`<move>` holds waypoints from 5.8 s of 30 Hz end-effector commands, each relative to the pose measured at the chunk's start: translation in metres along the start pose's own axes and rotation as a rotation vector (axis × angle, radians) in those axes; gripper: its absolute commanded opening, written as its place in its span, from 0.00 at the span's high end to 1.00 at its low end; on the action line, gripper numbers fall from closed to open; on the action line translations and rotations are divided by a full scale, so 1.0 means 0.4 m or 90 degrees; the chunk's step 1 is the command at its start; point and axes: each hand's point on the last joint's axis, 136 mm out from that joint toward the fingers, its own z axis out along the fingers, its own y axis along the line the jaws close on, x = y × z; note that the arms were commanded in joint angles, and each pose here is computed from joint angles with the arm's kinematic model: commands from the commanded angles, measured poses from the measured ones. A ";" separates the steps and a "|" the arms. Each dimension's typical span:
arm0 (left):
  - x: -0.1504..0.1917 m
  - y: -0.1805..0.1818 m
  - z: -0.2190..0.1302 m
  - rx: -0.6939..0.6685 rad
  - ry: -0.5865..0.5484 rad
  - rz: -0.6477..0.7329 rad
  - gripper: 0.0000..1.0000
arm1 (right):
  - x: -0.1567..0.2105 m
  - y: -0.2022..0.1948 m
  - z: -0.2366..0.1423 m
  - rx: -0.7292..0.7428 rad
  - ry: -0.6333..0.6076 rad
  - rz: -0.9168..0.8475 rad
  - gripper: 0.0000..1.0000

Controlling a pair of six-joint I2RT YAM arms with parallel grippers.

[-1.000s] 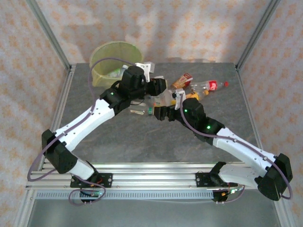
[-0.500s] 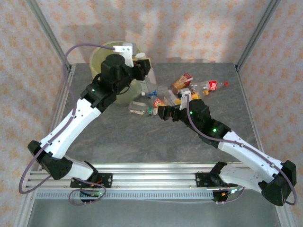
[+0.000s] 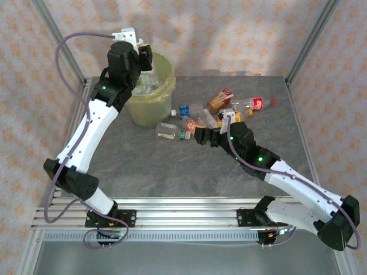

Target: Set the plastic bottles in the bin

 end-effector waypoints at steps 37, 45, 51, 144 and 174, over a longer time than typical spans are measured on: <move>0.209 0.281 0.248 -0.271 0.127 0.145 0.36 | 0.165 -0.056 0.196 0.135 0.226 -0.034 0.01; 0.144 0.265 0.195 -0.247 0.097 0.109 0.35 | 0.177 -0.062 0.201 0.141 0.233 -0.041 0.01; 0.085 0.240 0.110 -0.202 0.081 0.051 0.17 | 0.208 -0.042 0.229 0.112 0.275 -0.060 0.04; 0.612 0.351 -0.343 -0.217 0.220 -0.408 0.00 | 0.468 -0.004 0.518 0.066 0.439 -0.131 0.40; 0.510 0.021 -0.304 0.128 0.251 -0.413 0.00 | 0.158 0.008 0.197 0.023 0.115 -0.076 0.69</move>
